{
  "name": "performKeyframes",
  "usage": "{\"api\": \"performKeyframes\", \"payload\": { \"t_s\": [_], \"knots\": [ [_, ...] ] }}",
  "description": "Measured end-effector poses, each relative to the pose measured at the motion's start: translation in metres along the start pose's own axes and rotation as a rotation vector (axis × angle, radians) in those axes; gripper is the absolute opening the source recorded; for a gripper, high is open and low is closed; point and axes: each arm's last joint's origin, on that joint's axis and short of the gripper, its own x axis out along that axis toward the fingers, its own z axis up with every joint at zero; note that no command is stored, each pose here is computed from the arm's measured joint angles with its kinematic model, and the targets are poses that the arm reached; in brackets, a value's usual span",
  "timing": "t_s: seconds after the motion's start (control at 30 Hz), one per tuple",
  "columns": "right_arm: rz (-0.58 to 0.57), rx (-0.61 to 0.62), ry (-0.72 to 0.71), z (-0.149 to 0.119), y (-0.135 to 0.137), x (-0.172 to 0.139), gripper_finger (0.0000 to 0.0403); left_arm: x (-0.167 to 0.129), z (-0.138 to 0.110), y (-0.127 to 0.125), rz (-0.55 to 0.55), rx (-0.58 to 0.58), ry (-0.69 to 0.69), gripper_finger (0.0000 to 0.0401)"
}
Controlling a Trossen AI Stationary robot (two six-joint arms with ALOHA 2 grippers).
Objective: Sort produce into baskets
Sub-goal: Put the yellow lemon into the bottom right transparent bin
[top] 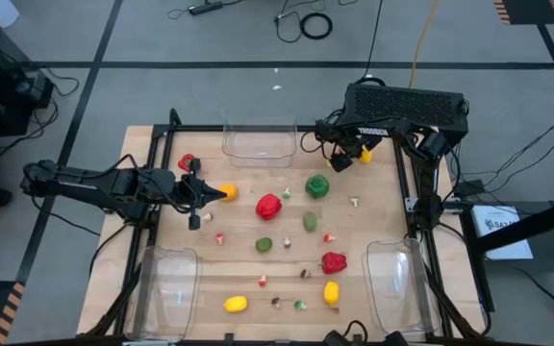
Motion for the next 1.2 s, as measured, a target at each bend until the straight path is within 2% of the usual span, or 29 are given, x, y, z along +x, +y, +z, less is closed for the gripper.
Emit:
{"api": "performKeyframes", "payload": {
  "t_s": [0.37,0.57,0.73,0.9,1.07,1.2],
  "knots": [
    [0.102,-0.053,0.059,-0.008,0.012,-0.005,0.0318,0.0,0.0,0.0,-0.003,0.0,0.0,0.0002],
    [0.16,-0.114,0.114,-0.024,0.03,-0.014,0.0318,0.0,0.0,0.0,-0.003,0.0,0.0,0.0002],
    [0.136,-0.151,0.102,-0.047,0.044,-0.034,0.0318,0.0,0.0,0.0,-0.004,0.0,0.0,0.0002],
    [0.04,-0.17,-0.028,-0.061,0.04,-0.054,0.0318,0.0,0.0,0.0,-0.004,0.007,-0.001,0.0002],
    [-0.073,-0.264,-0.135,-0.057,0.024,-0.06,0.0318,0.0,0.001,0.0,-0.003,0.006,-0.009,0.0002],
    [-0.056,-0.298,-0.126,-0.044,0.013,-0.054,0.0318,0.0,0.001,0.0,-0.003,0.005,-0.01,0.0002]
  ]
}}
